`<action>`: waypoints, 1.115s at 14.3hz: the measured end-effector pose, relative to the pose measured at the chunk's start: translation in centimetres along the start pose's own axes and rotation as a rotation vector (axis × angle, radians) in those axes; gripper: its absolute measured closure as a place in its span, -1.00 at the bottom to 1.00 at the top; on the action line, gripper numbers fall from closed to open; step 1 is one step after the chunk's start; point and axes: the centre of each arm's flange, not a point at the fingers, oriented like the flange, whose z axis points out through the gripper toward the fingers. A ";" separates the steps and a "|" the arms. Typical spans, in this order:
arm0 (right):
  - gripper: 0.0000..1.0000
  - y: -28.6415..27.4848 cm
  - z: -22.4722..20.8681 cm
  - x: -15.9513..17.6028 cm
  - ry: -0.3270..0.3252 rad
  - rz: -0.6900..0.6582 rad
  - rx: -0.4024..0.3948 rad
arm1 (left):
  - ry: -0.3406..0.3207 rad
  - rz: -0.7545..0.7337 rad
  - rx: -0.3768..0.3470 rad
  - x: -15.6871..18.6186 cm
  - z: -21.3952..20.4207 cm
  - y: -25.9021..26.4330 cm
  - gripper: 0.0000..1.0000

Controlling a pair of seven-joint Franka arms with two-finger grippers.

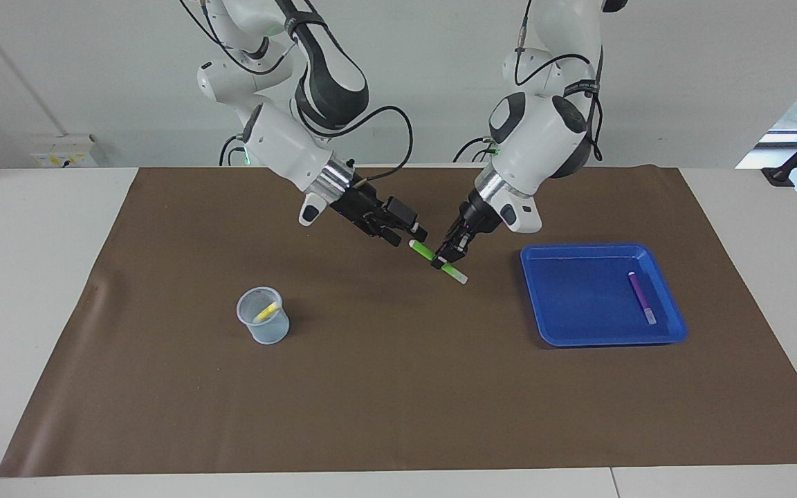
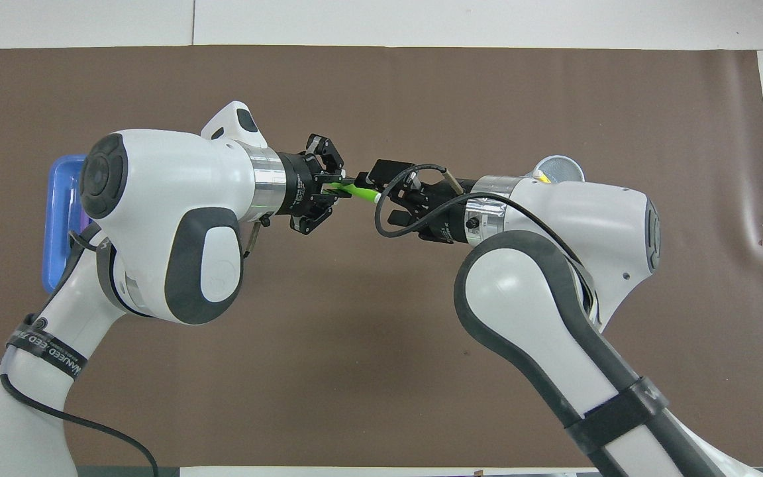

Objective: Transfer and insert pens with both arms
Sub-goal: 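Lift the green pen toward the right gripper and grasp it there, then open the left gripper and pull the green pen away with the right gripper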

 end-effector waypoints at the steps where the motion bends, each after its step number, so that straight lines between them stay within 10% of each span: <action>1: -0.92 0.1 0.0 -0.1 -0.001 0.001 -0.001 | -0.002 -0.004 -0.004 -0.4 0.2 0.0 0.67; 5: -0.75 0.3 -0.3 0.1 0.003 0.005 -0.001 | -0.006 -0.007 -0.002 -1.0 0.5 -0.1 0.67; 11: 0.15 0.7 -0.3 0.3 0.005 0.011 -0.006 | -0.009 -0.006 -0.001 -1.4 0.6 -0.2 0.67; 16: 0.21 0.9 -0.7 1.0 0.014 0.020 -0.004 | -0.010 -0.006 0.000 -1.6 0.7 -0.2 0.67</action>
